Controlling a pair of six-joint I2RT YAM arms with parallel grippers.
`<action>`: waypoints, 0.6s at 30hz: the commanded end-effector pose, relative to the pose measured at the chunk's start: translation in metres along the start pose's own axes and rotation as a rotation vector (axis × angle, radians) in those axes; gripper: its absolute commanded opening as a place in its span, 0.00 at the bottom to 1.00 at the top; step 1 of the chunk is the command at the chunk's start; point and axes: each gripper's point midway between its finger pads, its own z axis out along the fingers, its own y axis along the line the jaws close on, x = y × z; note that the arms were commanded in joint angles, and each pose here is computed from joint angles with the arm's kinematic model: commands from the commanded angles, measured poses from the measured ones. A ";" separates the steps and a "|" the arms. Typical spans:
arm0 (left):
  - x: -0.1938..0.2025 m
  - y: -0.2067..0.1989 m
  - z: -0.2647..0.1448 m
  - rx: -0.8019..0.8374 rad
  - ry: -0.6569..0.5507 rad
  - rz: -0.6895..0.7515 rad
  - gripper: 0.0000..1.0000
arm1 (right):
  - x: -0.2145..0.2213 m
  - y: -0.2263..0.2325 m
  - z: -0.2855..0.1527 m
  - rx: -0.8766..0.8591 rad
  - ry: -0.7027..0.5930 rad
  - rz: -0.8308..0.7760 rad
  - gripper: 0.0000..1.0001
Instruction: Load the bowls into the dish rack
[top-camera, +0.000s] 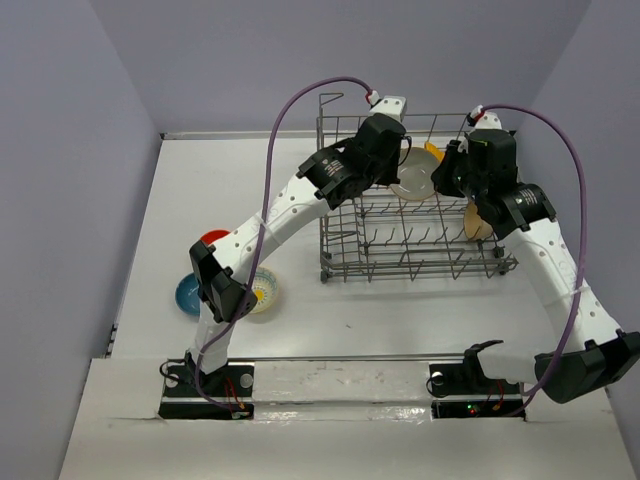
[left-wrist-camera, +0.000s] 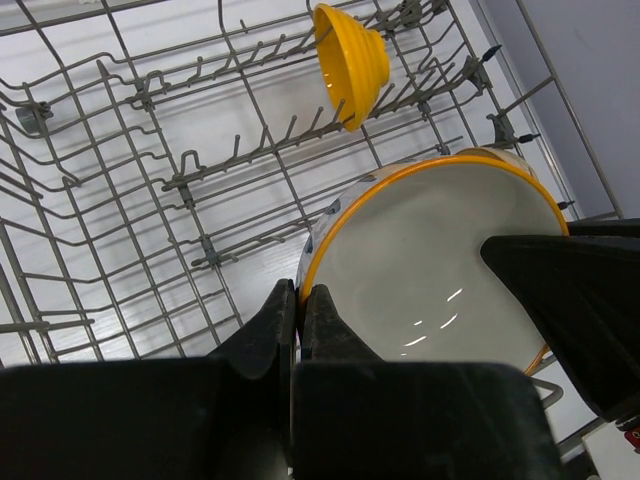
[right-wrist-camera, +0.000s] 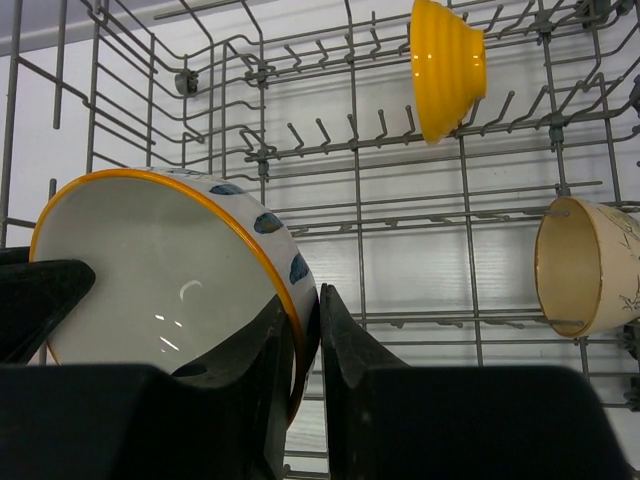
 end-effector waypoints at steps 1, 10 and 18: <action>-0.050 -0.023 -0.028 0.105 -0.154 -0.059 0.07 | -0.010 0.001 -0.001 0.006 -0.045 0.009 0.01; -0.054 -0.028 -0.030 0.133 -0.169 -0.037 0.60 | -0.017 -0.008 -0.014 0.042 -0.077 -0.006 0.01; -0.071 -0.003 -0.065 0.061 -0.225 -0.022 0.74 | -0.030 -0.048 -0.026 0.253 -0.147 -0.051 0.01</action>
